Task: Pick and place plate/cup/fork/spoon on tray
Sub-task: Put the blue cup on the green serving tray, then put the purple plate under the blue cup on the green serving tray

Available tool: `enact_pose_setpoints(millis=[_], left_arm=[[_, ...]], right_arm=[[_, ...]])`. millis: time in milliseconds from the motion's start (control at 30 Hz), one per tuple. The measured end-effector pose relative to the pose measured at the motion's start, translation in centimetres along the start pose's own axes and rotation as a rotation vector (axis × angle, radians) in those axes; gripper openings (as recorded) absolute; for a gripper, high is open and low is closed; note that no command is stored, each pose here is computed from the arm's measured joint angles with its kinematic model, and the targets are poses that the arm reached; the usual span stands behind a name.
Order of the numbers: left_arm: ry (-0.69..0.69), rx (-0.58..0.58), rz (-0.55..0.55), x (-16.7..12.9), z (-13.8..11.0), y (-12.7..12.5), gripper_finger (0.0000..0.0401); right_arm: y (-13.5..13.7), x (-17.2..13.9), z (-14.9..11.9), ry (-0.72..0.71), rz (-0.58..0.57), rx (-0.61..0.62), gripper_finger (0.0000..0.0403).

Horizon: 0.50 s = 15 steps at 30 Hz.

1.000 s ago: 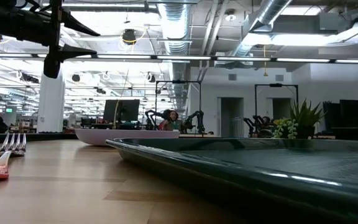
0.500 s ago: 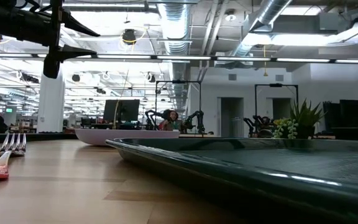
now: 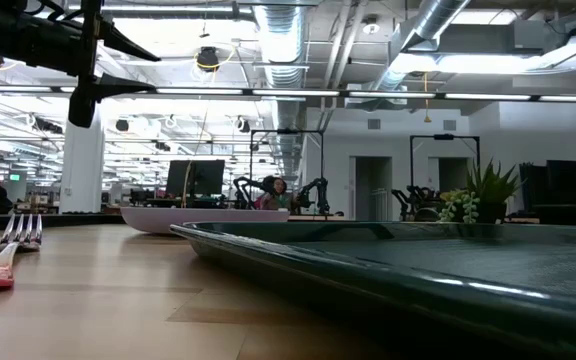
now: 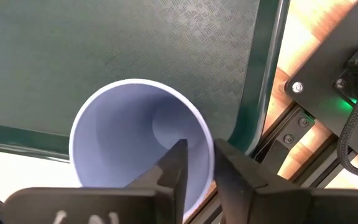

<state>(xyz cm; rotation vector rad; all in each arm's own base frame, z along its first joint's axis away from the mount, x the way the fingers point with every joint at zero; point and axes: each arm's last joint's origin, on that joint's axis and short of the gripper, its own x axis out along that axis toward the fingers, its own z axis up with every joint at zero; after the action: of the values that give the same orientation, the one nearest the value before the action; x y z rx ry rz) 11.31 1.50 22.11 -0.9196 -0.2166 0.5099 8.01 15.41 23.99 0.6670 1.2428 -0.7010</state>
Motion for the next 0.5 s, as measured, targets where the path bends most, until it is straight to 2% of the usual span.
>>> enact_pose_setpoints(millis=[500], left_arm=[[-0.003, 0.004, 0.007, 0.00, -0.01, 0.05, 0.0176]], right_arm=[[-0.07, -0.10, -0.02, 0.025, -0.001, 0.002, 0.0209]])
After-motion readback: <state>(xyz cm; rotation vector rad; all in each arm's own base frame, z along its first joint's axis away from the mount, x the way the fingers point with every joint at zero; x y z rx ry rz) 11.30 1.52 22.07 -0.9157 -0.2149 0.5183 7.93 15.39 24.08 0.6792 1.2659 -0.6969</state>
